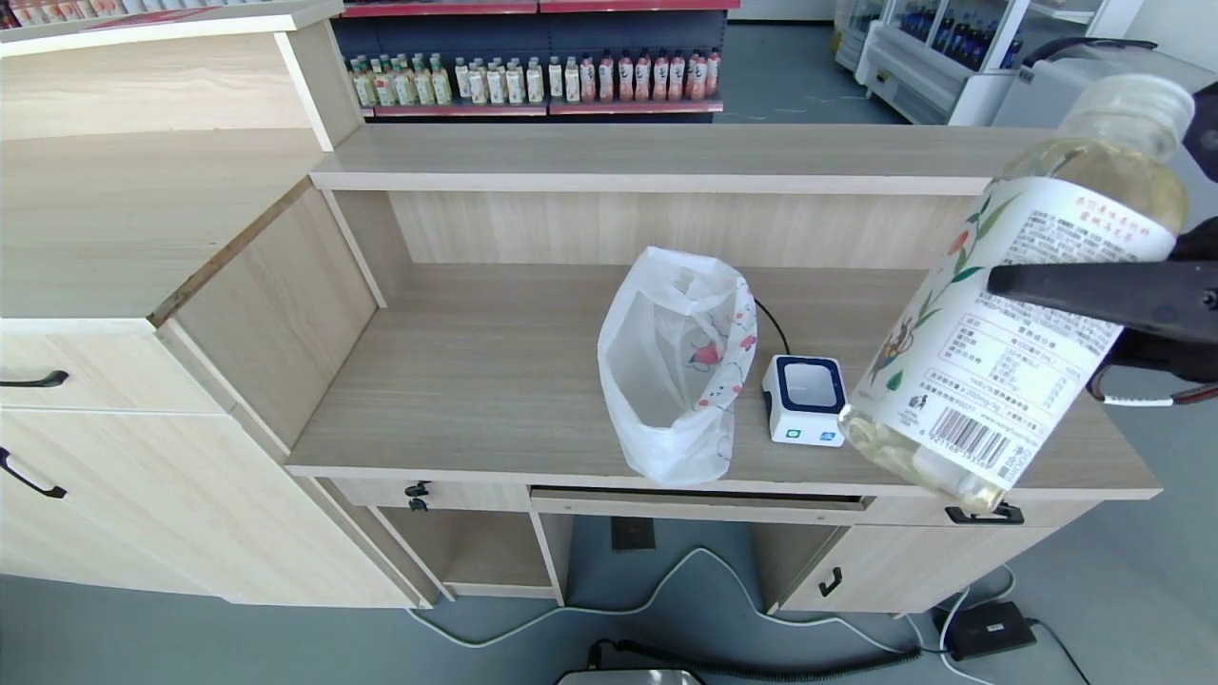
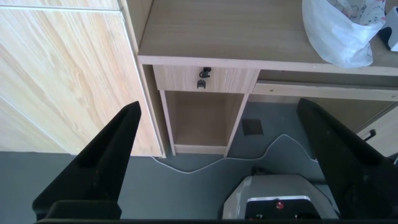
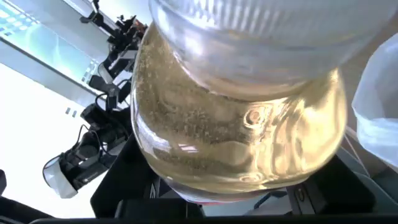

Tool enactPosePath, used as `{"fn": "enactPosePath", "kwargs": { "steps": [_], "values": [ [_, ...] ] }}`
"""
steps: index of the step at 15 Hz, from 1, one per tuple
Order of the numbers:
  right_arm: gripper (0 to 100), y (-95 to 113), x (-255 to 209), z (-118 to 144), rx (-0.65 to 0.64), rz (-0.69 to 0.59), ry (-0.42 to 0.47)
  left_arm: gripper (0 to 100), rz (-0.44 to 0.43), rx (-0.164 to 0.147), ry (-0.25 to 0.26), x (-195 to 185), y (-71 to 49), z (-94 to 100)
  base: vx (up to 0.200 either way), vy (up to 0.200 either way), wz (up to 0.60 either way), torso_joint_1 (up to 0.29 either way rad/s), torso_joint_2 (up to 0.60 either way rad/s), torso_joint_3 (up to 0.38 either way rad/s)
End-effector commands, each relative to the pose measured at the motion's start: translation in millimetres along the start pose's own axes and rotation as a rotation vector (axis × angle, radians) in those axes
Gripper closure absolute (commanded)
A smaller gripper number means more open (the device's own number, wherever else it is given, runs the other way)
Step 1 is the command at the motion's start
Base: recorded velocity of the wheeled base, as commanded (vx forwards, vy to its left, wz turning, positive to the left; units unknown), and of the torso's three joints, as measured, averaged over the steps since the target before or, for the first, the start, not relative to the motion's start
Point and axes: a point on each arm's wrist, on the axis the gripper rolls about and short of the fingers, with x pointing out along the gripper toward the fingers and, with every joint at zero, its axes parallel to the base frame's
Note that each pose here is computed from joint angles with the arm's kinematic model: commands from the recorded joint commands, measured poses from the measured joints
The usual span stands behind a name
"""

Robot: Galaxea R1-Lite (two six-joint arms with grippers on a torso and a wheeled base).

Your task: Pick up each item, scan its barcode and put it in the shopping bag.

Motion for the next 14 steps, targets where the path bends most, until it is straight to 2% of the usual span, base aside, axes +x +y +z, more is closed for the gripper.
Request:
{"fn": "enactPosePath", "kwargs": {
  "steps": [1, 6, 14],
  "values": [
    [100, 17, 7, -10, -0.024, 0.083, 0.029, 0, 0.000, 0.000, 0.000, 0, 0.0, 0.0, 0.000, 0.000, 0.00, 0.000, 0.00, 0.000],
    [100, 28, 2, -19, -0.009, 0.124, 0.050, 0, 0.000, 0.000, 0.002, 0, 0.0, -0.2, 0.000, 0.000, 0.00, 0.000, 0.00, 0.000],
    [100, 25, 2, -22, -0.001, 0.118, 0.055, 0, 0.000, 0.000, 0.000, 0, 0.0, 0.0, 0.000, 0.000, 0.00, 0.000, 0.00, 0.000]
  ]
}}
